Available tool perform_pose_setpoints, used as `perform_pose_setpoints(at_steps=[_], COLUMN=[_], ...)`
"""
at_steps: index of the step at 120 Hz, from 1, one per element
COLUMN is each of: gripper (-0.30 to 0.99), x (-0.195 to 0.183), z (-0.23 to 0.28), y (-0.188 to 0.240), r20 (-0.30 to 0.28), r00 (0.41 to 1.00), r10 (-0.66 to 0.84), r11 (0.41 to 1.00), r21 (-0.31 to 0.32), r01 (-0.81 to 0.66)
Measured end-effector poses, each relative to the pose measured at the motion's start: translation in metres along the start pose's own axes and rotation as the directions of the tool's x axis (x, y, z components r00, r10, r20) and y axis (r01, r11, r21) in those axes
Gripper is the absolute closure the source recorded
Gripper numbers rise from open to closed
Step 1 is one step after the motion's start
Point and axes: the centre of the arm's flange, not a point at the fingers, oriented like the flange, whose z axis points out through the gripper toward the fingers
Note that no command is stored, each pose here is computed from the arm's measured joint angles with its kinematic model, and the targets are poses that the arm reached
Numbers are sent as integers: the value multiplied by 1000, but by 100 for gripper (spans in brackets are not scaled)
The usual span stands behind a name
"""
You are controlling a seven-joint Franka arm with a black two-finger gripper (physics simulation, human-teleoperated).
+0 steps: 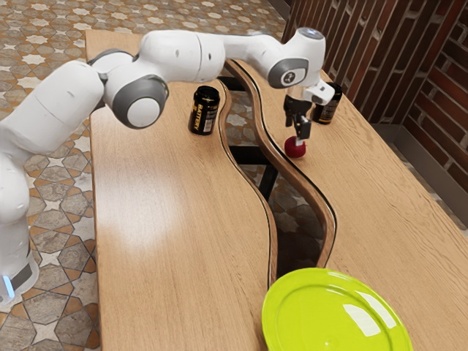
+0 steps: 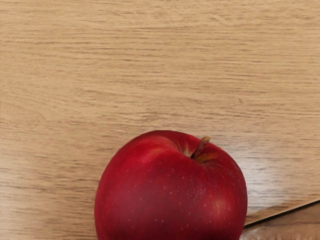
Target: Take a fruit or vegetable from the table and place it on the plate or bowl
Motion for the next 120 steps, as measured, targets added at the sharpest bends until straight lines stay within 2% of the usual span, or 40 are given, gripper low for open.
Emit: perform_pose_setpoints(at_steps=[34,80,106,111,120], gripper=[0,0,0,4,19], x=[6,8,11,11,12], z=[12,53,55,55,56], y=[-2,-1,2,2,3], r20=[-5,22,6,5,4], r00=[1000,999,999,999,999], r10=[13,30,44,46,48], r11=[1000,999,999,999,999], r21=[-1,-13,-17,-18,-19], r01=[-13,-29,-44,-45,-47])
